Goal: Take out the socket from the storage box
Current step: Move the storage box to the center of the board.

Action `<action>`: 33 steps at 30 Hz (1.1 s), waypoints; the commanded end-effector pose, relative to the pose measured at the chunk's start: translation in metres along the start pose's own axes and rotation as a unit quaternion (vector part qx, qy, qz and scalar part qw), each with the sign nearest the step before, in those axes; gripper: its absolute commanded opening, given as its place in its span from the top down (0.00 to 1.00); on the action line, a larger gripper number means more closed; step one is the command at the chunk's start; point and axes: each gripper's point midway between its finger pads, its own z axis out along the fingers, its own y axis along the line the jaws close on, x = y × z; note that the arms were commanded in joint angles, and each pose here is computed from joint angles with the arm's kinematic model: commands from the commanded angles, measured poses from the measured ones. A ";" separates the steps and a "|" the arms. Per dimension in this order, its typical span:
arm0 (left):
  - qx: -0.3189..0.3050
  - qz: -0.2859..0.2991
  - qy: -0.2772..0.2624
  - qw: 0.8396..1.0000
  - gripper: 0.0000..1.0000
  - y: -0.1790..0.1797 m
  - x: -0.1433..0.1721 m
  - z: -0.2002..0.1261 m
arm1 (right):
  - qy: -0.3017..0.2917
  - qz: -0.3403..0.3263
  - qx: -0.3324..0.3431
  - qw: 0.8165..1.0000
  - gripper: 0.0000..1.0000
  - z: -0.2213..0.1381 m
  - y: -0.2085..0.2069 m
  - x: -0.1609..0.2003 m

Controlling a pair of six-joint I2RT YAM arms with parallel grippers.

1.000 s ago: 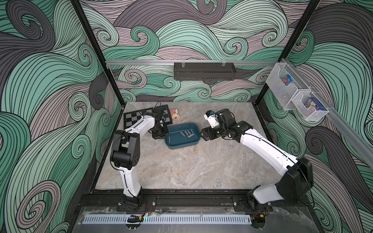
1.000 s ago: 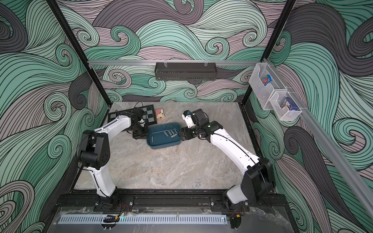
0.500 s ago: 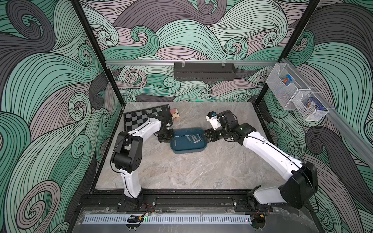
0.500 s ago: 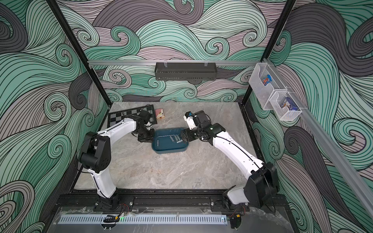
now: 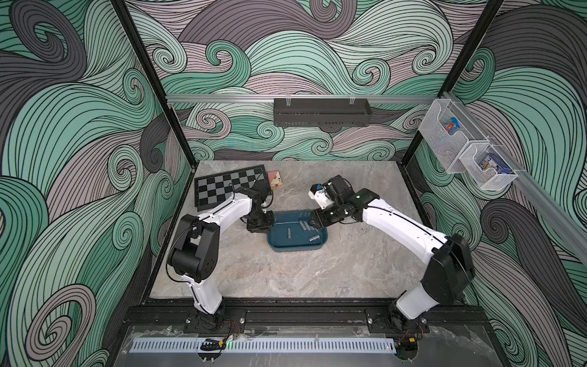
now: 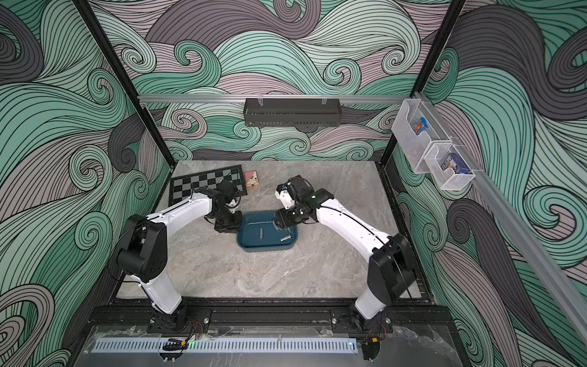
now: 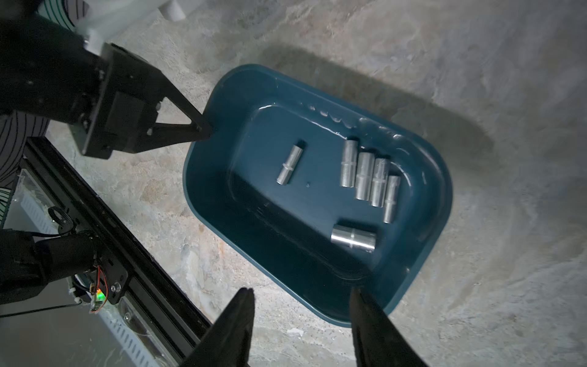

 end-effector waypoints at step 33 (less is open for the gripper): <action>-0.025 0.002 0.007 1.000 0.98 0.009 0.007 -0.004 | 0.114 0.001 0.128 0.985 0.73 0.124 -0.031 -0.008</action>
